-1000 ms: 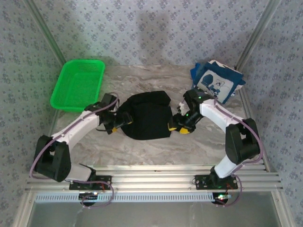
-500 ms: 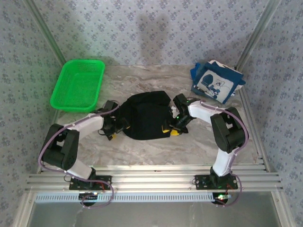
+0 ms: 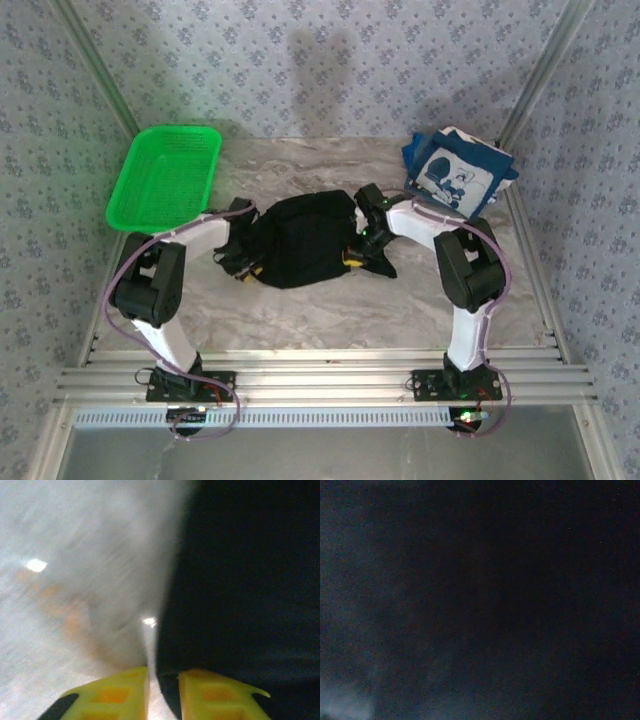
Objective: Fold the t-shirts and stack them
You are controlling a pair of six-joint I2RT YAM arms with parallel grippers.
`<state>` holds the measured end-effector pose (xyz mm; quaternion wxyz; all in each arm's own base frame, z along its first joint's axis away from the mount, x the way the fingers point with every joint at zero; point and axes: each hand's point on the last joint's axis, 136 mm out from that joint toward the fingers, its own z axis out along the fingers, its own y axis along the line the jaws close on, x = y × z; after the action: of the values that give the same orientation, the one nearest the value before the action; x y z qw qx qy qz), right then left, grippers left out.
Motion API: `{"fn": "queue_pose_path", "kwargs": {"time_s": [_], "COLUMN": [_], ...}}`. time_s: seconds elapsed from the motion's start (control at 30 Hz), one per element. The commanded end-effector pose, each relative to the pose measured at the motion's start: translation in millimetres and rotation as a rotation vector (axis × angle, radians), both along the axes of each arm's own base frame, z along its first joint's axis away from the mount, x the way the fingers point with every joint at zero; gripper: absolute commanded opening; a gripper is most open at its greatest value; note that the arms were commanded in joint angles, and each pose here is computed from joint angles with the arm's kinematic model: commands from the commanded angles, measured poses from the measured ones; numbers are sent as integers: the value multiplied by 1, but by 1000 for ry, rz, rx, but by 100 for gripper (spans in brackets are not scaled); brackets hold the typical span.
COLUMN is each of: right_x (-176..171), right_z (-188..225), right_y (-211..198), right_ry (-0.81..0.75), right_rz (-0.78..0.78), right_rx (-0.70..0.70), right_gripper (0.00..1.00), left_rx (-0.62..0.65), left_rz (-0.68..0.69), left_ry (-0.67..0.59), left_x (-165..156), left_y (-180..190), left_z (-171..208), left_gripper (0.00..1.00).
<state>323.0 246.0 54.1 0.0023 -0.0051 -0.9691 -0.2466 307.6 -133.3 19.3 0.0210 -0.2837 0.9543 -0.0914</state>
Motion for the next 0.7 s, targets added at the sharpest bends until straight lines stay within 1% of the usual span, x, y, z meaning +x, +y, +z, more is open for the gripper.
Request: {"fn": "queue_pose_path", "kwargs": {"time_s": [0.0, 0.13, 0.2, 0.33, 0.4, 0.53, 0.67], "right_x": [21, 23, 24, 29, 37, 48, 50], "right_z": [61, 118, 141, 193, 221, 274, 313], "right_y": [7, 4, -1, -11, -13, -11, -3], "right_ry": [-102, -139, -161, -231, -279, -363, -394], "right_rz": [-3, 0, -7, -46, -81, -86, -54], "right_rx": [78, 150, 175, 252, 314, 443, 560], "right_gripper": [2, 0, 0, 0, 0, 0, 0], "left_rx": [-53, -31, -29, -42, -40, -39, -49], "left_rz": [-26, -16, -1, 37, 39, 19, 9], "left_ry": [-406, -477, -522, -637, -692, -789, -854], "left_x": [106, 112, 112, 110, 111, 115, 115], "left_y": [-21, -9, -1, 15, 22, 29, 31], "left_z": [41, 79, 102, 158, 187, 240, 274], "left_gripper": [4, 0, 0, 0, 0, 0, 0]}}
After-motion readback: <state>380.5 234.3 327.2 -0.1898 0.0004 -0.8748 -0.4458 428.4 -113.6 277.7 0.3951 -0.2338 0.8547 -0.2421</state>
